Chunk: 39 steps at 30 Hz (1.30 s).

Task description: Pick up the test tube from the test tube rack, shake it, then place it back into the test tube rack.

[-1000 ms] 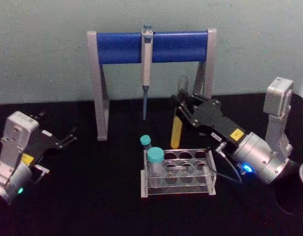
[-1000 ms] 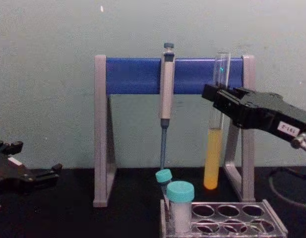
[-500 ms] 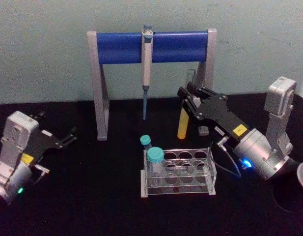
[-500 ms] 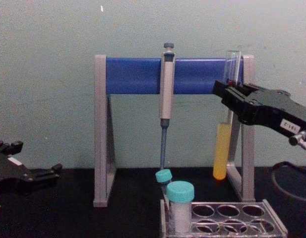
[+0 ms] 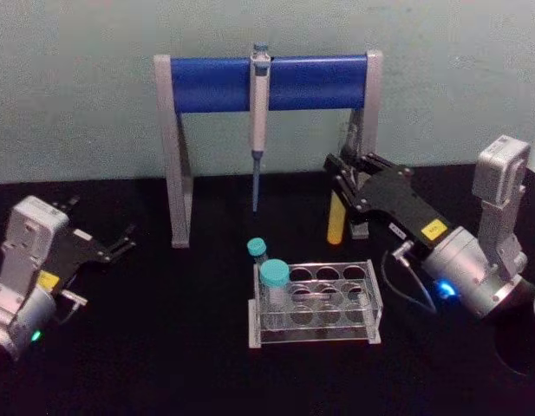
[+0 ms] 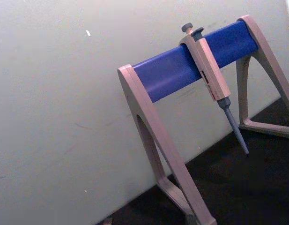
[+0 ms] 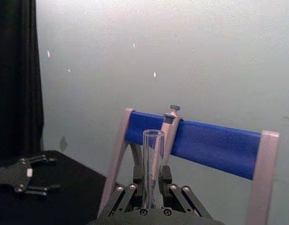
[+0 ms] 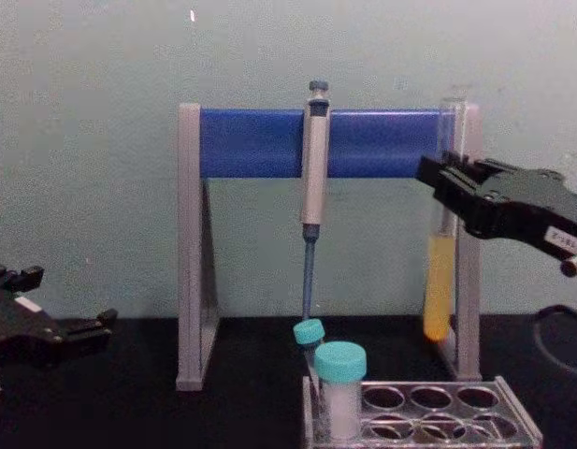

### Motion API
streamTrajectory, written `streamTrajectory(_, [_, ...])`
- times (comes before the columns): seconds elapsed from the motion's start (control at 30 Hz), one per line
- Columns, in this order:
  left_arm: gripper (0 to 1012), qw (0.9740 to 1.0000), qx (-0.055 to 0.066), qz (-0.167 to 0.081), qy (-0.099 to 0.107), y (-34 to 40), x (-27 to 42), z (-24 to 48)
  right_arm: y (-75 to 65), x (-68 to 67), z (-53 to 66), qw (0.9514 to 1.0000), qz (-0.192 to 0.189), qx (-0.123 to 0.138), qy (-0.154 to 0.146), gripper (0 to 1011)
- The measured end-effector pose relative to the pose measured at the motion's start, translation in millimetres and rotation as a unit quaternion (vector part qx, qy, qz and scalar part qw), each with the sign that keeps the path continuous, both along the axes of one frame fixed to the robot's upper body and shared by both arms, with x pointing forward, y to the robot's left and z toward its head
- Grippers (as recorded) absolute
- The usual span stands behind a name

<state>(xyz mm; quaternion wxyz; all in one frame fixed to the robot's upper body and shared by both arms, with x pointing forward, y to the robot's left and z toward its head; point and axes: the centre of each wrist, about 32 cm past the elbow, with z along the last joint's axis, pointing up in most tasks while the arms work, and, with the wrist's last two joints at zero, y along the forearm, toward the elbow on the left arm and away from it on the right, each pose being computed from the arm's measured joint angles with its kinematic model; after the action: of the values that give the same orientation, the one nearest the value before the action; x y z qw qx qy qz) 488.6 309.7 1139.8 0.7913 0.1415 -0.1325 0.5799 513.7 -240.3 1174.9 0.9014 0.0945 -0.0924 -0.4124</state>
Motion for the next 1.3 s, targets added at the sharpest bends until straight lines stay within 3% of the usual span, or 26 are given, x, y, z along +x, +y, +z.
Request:
streamTrajectory(0.3, [1001, 1.0000, 0.000, 0.000, 0.000, 0.0, 0.0, 0.0, -15.2, -18.8, 6.0, 0.9993, -0.012, -0.033, 0.011, 233])
streamTrajectory(0.47, [1001, 1.0000, 0.000, 0.000, 0.000, 0.0, 0.0, 0.0, -18.7, -29.6, 9.5, 0.9987, 0.006, -0.045, 0.023, 233])
streamTrajectory(0.63, [1001, 1.0000, 0.000, 0.000, 0.000, 0.0, 0.0, 0.0, -15.3, -31.9, 10.3, 0.9982, 0.036, -0.037, 0.029, 232])
streamTrajectory(0.8, [1001, 1.0000, 0.000, 0.000, 0.000, 0.0, 0.0, 0.0, -8.6, -26.7, 8.4, 0.9972, 0.063, -0.020, 0.036, 233])
streamTrajectory(1.0, [1001, 1.0000, 0.000, 0.000, 0.000, 0.0, 0.0, 0.0, 3.7, -11.1, 3.2, 0.9958, 0.085, 0.007, 0.033, 232])
streamTrajectory(1.3, [1001, 1.0000, 0.000, 0.000, 0.000, 0.0, 0.0, 0.0, 10.7, 3.4, -2.7, 0.9981, 0.057, 0.020, 0.008, 232])
